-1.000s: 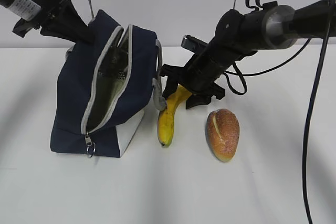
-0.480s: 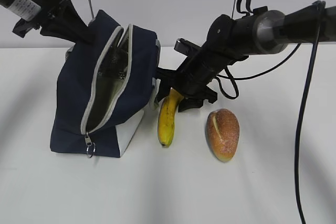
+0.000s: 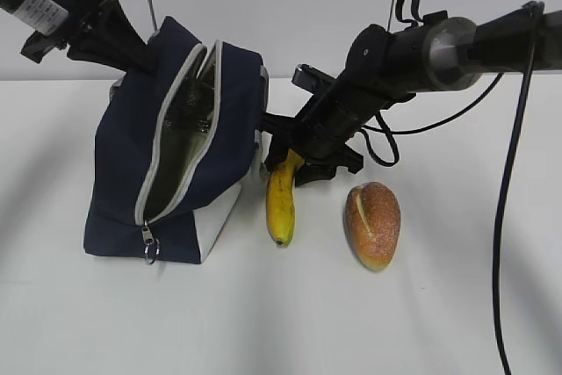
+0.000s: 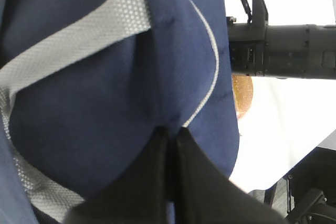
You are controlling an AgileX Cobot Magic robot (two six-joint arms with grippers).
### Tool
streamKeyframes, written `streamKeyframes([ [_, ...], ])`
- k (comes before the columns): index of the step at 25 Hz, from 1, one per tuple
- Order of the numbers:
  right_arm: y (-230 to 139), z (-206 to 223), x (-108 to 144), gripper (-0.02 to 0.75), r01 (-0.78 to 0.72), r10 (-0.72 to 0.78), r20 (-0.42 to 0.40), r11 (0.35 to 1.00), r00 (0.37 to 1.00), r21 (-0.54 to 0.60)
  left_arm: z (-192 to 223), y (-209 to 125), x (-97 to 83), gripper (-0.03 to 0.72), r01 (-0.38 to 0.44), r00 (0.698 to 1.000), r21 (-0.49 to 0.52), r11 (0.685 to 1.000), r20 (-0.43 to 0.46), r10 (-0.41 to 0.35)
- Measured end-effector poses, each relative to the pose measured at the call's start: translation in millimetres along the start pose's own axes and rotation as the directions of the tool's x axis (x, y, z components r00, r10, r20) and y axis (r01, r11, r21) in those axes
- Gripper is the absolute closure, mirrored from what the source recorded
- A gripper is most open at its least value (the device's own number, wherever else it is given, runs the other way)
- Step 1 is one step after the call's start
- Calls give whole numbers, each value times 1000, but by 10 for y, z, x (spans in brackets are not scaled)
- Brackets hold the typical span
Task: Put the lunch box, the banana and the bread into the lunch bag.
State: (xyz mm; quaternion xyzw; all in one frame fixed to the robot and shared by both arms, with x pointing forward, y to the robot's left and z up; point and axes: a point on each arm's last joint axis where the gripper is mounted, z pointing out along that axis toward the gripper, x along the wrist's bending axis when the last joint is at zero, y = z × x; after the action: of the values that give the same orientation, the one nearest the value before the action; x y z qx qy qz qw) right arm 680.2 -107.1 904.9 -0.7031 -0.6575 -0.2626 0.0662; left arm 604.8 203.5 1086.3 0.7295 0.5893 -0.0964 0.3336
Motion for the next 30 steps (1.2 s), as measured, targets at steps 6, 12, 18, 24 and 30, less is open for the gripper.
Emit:
streamKeyframes([
  [6, 0, 0, 0, 328, -2, 2, 0, 1000, 1000, 0, 0, 0, 0, 686, 0, 1000, 0, 1000, 0, 0],
  [12, 0, 0, 0, 328, -2, 2, 0, 1000, 1000, 0, 0, 0, -1, 686, 0, 1000, 0, 1000, 1, 0],
  [18, -12, 53, -20, 330, -15, 15, -2, 1000, 1000, 10, 0, 1, -2, 686, 1, 1000, -1, 1000, 2, -1],
  [24, -8, 50, -15, 424, -13, 13, -4, 1000, 1000, 9, 0, 0, -2, 686, 1, 1000, 0, 1000, 3, -1],
  [30, 41, -15, -22, 437, 32, -32, 5, 999, 999, 38, 0, 0, -2, 686, 1, 1000, 0, 1000, 3, -1],
])
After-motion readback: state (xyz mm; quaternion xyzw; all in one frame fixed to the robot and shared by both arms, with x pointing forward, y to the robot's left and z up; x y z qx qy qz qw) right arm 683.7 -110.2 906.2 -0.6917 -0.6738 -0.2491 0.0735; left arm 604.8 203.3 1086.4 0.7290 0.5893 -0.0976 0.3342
